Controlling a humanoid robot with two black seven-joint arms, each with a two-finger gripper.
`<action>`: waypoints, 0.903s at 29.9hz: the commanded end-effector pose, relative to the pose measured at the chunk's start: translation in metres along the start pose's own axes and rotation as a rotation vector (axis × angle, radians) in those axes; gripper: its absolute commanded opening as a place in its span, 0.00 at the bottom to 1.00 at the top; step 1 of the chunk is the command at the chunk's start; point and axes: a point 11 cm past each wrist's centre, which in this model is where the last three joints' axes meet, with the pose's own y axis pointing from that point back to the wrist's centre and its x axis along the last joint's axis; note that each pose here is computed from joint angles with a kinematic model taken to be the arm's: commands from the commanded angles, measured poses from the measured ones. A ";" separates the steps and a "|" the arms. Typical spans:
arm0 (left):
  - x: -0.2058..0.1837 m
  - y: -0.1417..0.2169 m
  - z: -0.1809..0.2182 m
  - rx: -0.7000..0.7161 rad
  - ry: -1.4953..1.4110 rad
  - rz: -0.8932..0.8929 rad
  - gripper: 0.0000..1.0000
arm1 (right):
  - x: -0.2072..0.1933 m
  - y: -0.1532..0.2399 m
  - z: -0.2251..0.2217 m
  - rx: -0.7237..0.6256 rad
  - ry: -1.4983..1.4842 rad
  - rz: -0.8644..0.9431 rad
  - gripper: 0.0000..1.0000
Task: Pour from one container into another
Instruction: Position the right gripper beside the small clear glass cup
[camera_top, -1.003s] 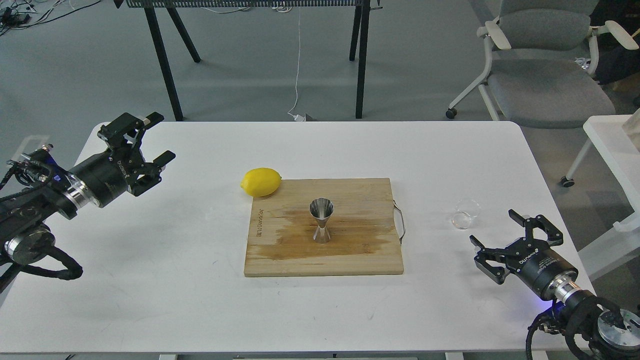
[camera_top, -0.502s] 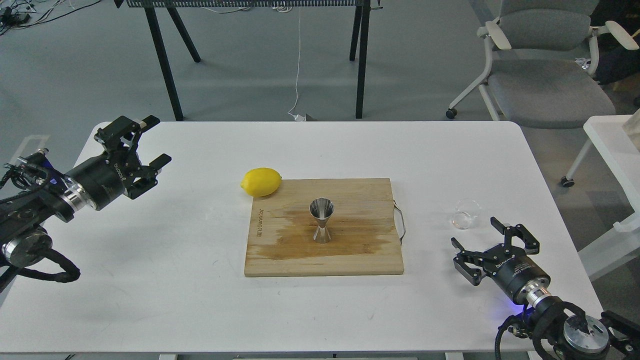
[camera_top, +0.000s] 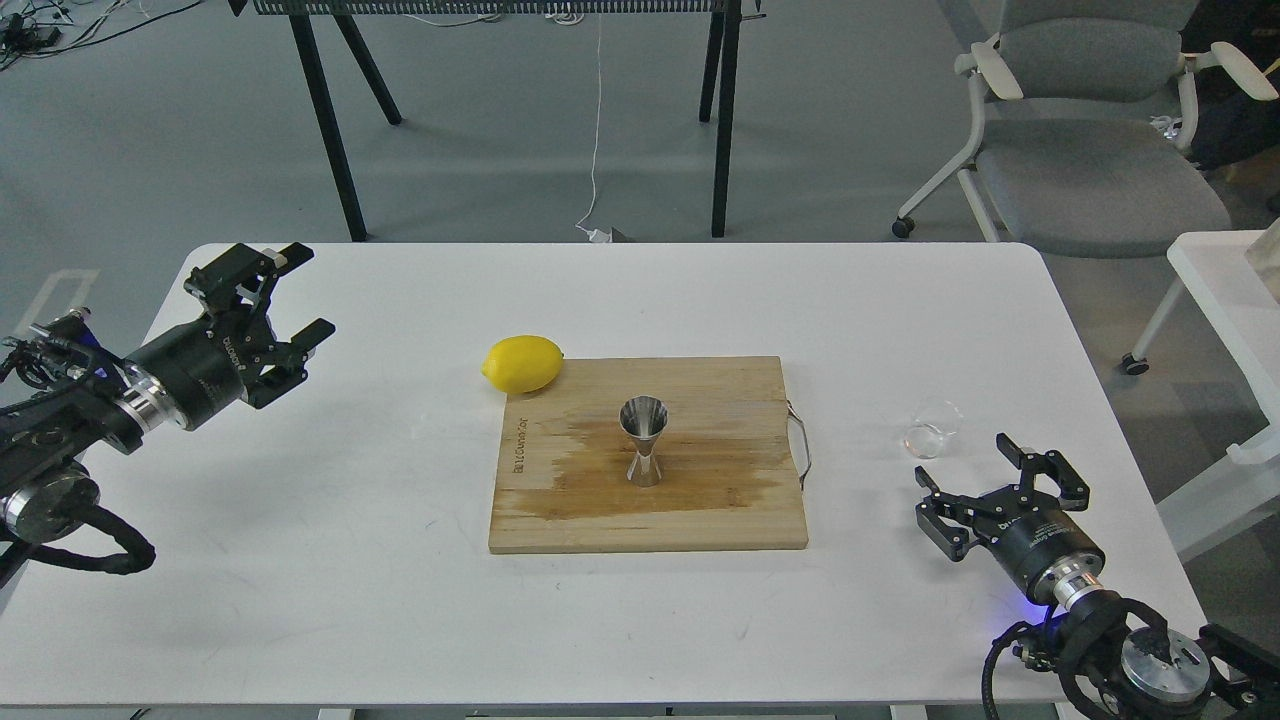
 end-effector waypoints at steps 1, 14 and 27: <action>0.001 0.000 -0.002 0.004 0.001 0.005 0.99 | 0.005 -0.001 -0.003 0.023 -0.007 0.011 1.00; 0.003 0.002 -0.004 0.010 0.001 0.011 0.99 | 0.008 -0.013 -0.002 0.053 -0.022 0.021 1.00; 0.006 0.007 -0.011 0.029 0.004 0.028 0.99 | 0.006 -0.022 -0.004 0.074 -0.021 0.022 1.00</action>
